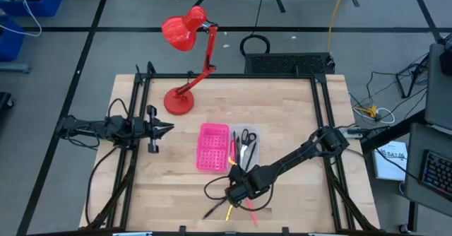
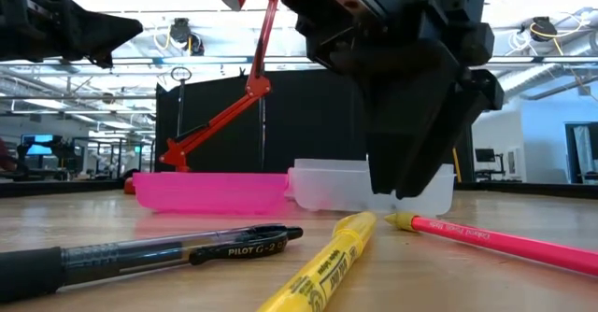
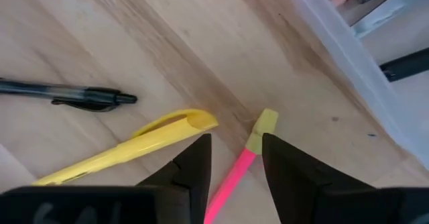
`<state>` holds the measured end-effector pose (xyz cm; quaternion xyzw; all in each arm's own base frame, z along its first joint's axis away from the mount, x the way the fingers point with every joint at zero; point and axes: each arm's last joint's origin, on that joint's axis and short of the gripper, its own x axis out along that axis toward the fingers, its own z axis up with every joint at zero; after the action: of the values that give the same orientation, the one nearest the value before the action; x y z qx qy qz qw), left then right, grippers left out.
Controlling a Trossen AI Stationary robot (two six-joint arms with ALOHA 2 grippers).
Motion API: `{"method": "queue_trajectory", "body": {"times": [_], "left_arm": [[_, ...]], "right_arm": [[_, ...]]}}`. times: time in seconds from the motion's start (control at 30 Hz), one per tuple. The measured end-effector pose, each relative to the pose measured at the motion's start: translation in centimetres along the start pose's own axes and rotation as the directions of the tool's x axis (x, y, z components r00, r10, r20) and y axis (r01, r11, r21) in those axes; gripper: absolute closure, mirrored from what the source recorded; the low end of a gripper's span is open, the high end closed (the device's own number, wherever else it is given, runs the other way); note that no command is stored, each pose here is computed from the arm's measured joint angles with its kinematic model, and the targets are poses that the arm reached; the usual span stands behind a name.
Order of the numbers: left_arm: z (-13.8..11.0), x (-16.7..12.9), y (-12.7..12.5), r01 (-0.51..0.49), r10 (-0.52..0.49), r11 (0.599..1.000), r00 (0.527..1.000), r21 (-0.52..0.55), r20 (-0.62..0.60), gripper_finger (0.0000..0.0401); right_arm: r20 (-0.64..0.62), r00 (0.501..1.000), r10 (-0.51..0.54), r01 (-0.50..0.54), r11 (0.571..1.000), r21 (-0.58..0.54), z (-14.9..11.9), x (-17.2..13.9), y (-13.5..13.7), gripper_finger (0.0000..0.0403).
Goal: Pick & place school supplies into a supply box
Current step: Put the pink supply in the pink box
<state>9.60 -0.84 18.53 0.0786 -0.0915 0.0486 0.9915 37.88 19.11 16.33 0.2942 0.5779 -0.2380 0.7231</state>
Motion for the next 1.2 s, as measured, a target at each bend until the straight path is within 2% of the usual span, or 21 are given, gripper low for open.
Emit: {"method": "queue_trajectory", "body": {"times": [0.2,0.6,0.77,0.9,1.07,1.2], "left_arm": [[0.0,0.0,0.0,0.000,0.000,0.999,1.000,-0.049,0.000,0.0359],[0.0,0.0,0.0,0.001,-0.001,0.999,1.000,-0.047,0.000,0.0359],[0.0,0.0,0.0,0.000,0.000,0.999,1.000,-0.037,0.001,0.0359],[0.0,0.0,0.0,0.000,0.000,1.000,1.000,-0.021,0.001,0.0359],[0.1,0.0,0.0,-0.001,0.001,1.000,1.000,-0.018,0.006,0.0359],[0.1,0.0,0.0,-0.002,0.002,1.000,1.000,-0.013,0.010,0.0359]], "right_arm": [[-0.005,1.000,-0.014,0.014,1.000,0.005,0.0,0.4,-0.3,0.0279],[-0.028,0.999,-0.015,0.016,0.999,0.035,-1.0,3.5,-2.5,0.0280],[-0.045,0.998,-0.054,0.055,0.998,0.037,-1.6,4.7,-3.7,0.0284],[-0.089,0.994,-0.062,0.070,0.993,0.091,-1.9,5.4,-4.4,0.0314],[-0.113,0.992,-0.058,0.070,0.992,0.105,-2.2,5.5,-4.5,0.0384],[-0.108,0.993,-0.040,0.052,0.992,0.114,-2.3,5.4,-4.4,0.0382]]}}
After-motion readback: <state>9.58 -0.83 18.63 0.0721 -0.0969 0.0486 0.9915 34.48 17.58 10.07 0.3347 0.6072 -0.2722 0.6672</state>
